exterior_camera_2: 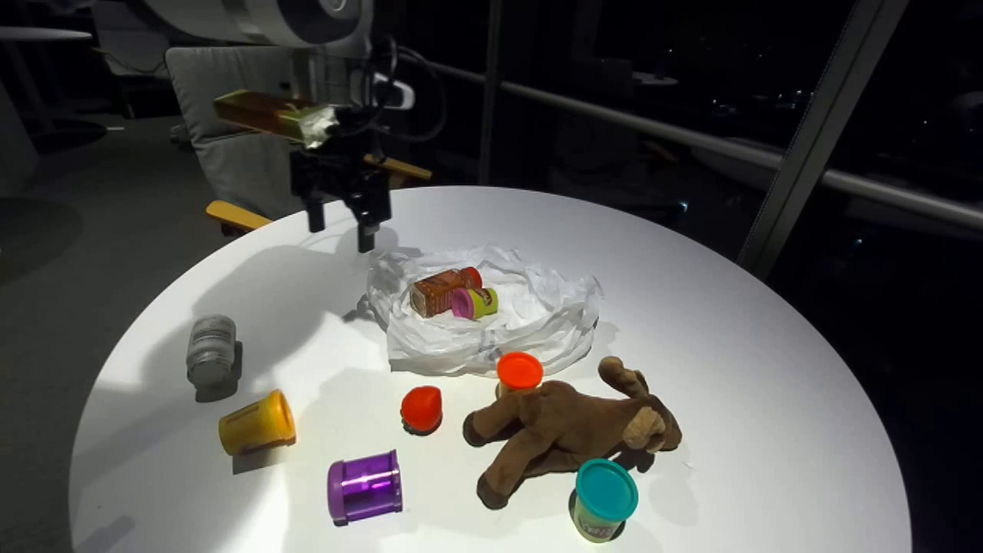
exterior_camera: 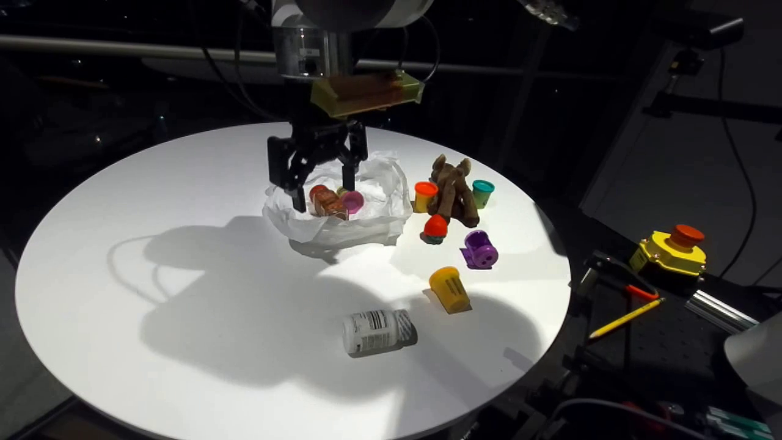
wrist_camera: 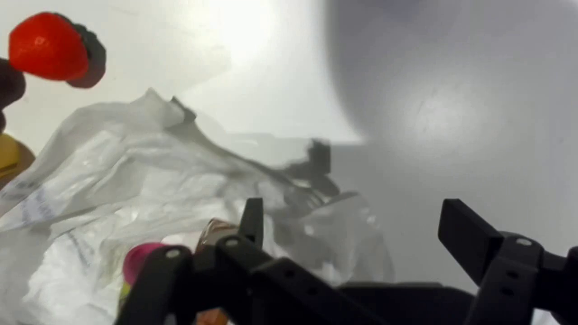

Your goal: Put all the objects on the table in the white plastic bag

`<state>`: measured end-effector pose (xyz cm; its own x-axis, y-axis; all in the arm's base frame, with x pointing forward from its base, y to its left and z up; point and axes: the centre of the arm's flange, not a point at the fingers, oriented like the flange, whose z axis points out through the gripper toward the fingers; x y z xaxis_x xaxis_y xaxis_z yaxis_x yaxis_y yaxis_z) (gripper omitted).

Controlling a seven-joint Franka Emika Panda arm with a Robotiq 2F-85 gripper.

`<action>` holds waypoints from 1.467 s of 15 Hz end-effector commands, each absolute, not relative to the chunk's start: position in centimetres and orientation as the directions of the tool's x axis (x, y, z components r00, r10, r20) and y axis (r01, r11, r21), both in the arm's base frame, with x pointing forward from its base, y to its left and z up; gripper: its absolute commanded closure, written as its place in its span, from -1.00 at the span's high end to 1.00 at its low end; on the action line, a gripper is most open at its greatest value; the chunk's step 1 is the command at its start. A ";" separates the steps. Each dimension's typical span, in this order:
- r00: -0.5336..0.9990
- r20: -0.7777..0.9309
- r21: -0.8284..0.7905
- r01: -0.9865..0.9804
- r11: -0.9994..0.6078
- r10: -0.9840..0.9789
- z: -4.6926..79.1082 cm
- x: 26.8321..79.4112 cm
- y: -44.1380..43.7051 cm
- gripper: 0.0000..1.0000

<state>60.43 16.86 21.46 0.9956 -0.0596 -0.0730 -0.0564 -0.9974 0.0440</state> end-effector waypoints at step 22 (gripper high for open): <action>0.494 -0.363 0.064 0.859 -0.508 0.790 10.7 46.9 27.9 1.00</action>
<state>46.06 26.82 10.94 0.5452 0.7462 -0.3820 0.8281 -0.5504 0.1067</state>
